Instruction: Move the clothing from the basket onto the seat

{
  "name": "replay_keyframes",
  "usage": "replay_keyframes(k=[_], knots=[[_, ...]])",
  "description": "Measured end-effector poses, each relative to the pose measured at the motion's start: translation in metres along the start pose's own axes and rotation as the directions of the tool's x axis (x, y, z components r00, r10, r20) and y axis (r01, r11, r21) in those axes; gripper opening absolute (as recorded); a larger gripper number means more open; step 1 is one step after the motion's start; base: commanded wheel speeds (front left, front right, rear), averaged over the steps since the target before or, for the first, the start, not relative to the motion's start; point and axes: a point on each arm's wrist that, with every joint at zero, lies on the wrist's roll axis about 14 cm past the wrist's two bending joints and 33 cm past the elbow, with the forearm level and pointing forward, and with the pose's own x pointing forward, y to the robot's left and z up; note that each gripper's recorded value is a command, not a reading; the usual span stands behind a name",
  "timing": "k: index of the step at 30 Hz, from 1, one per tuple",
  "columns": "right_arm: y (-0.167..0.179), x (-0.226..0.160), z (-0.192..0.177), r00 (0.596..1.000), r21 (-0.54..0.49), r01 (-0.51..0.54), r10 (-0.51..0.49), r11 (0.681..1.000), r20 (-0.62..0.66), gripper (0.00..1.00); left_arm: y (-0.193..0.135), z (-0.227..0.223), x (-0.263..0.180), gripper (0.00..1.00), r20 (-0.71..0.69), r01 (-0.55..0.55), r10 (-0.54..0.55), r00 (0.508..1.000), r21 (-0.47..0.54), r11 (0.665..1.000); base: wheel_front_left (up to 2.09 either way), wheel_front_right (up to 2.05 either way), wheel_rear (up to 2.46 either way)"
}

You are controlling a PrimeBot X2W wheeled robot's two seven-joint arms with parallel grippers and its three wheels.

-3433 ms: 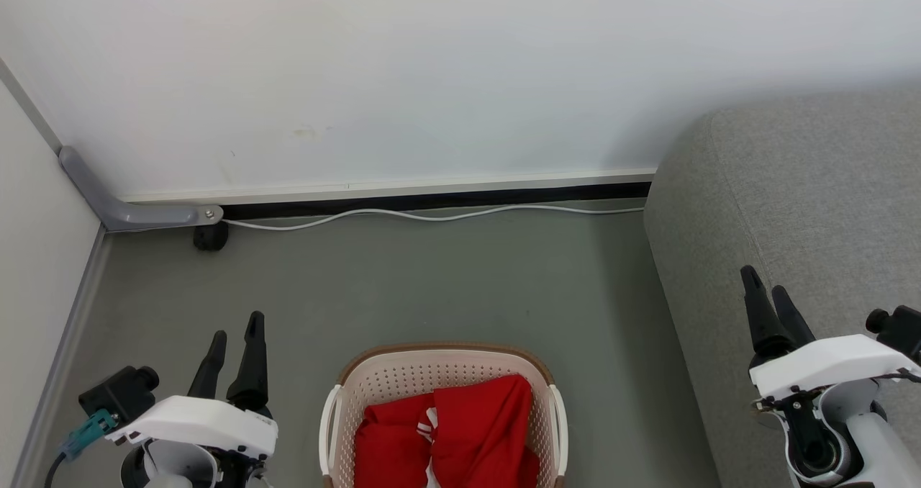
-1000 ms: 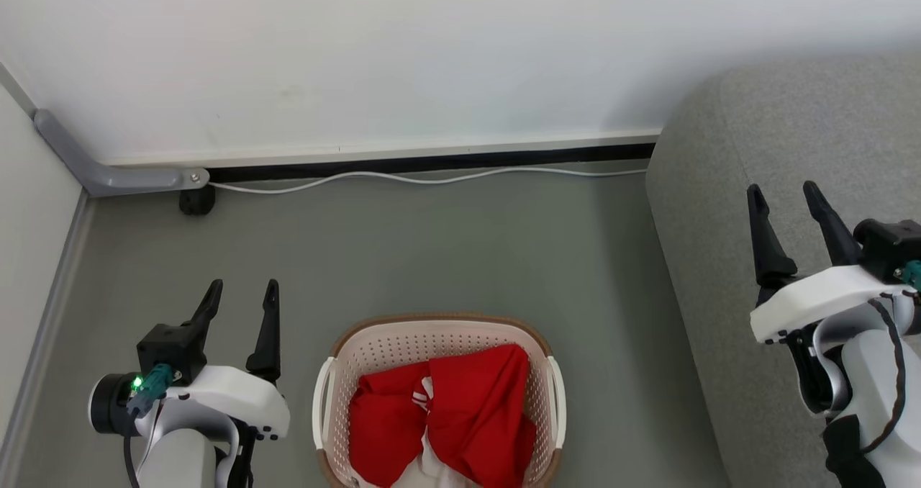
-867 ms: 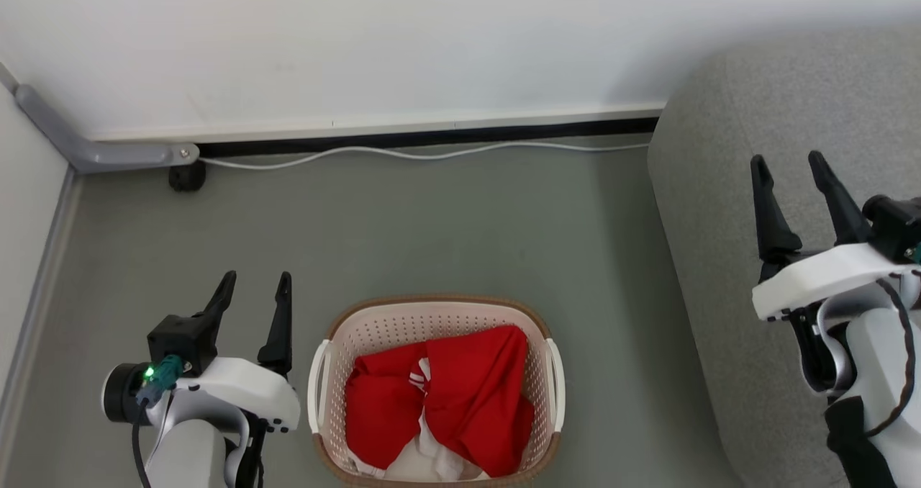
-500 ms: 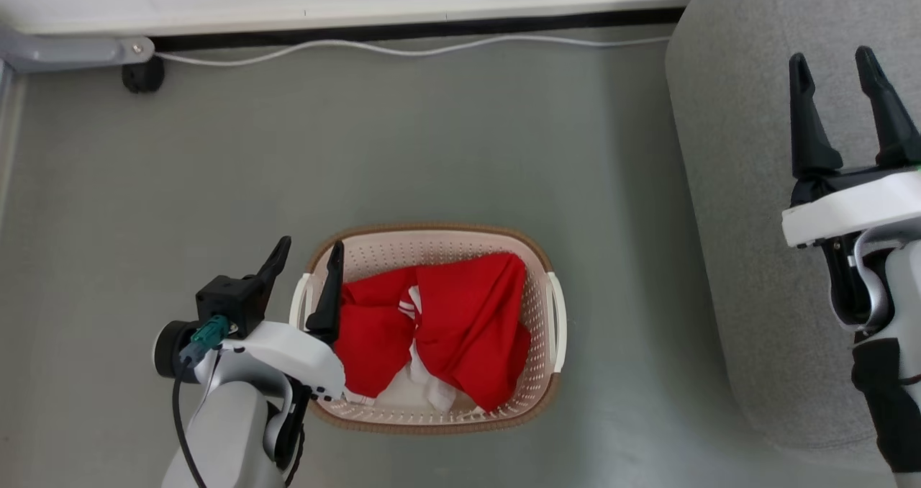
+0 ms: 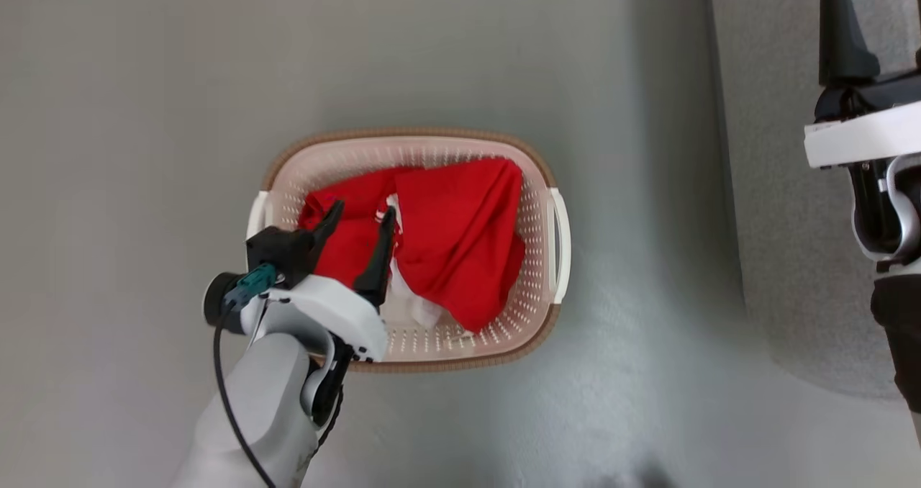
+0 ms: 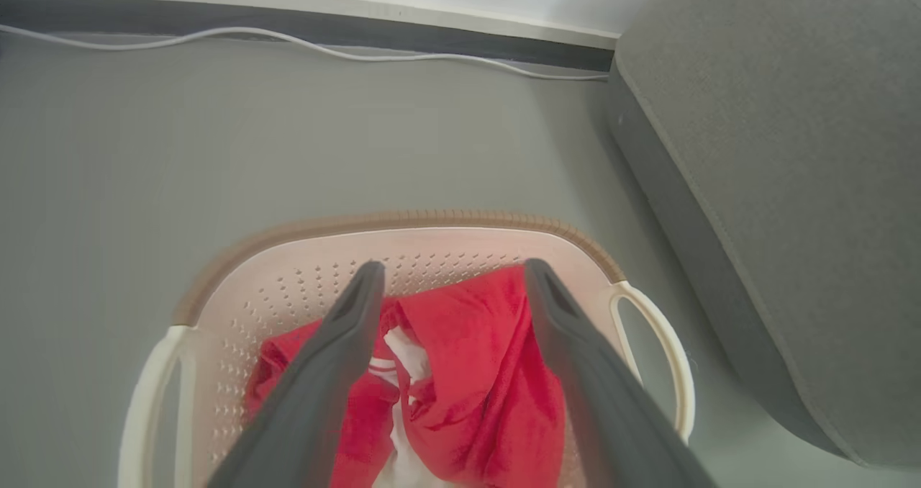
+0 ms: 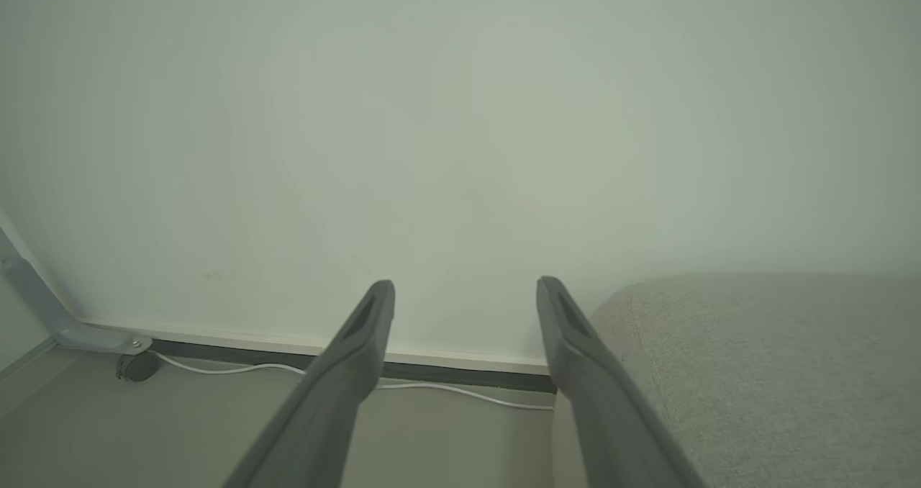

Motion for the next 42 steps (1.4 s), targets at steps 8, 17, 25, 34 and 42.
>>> replay_keyframes(k=[8, 17, 25, 34, 42], knots=[[0.002, 0.018, -0.033, 0.999, 0.005, -0.029, 0.029, 1.0, -0.026, 1.0, -0.012, -0.048, 0.034, 1.0, -0.135, 0.062, -0.069, 0.988, -0.06, 0.996, 0.0, 0.0, 0.0], [0.001, 0.028, -0.06, 0.998, 0.002, -0.046, 0.046, 0.999, -0.044, 1.0, -0.025, -0.086, 0.07, 1.0, -0.231, 0.123, -0.136, 0.963, -0.073, 0.99, 0.0, 0.0, 0.0], [-0.005, 0.026, -0.077, 0.997, -0.003, -0.04, 0.04, 0.999, -0.06, 1.0, -0.028, -0.122, 0.094, 1.0, -0.324, 0.167, -0.162, 0.932, -0.012, 0.986, 0.0, 0.0, 0.0], [-0.013, 0.018, -0.088, 0.996, -0.007, -0.012, 0.011, 1.0, -0.084, 1.0, -0.022, -0.162, 0.099, 1.0, -0.447, 0.197, -0.137, 0.884, 0.091, 0.976, 0.0, 0.0, 0.0], [-0.017, 0.015, -0.089, 0.996, -0.003, 0.008, -0.008, 1.0, -0.086, 1.0, -0.017, -0.176, 0.1, 1.0, -0.541, 0.22, -0.094, 0.836, 0.173, 0.96, 0.0, 0.0, 0.0]])
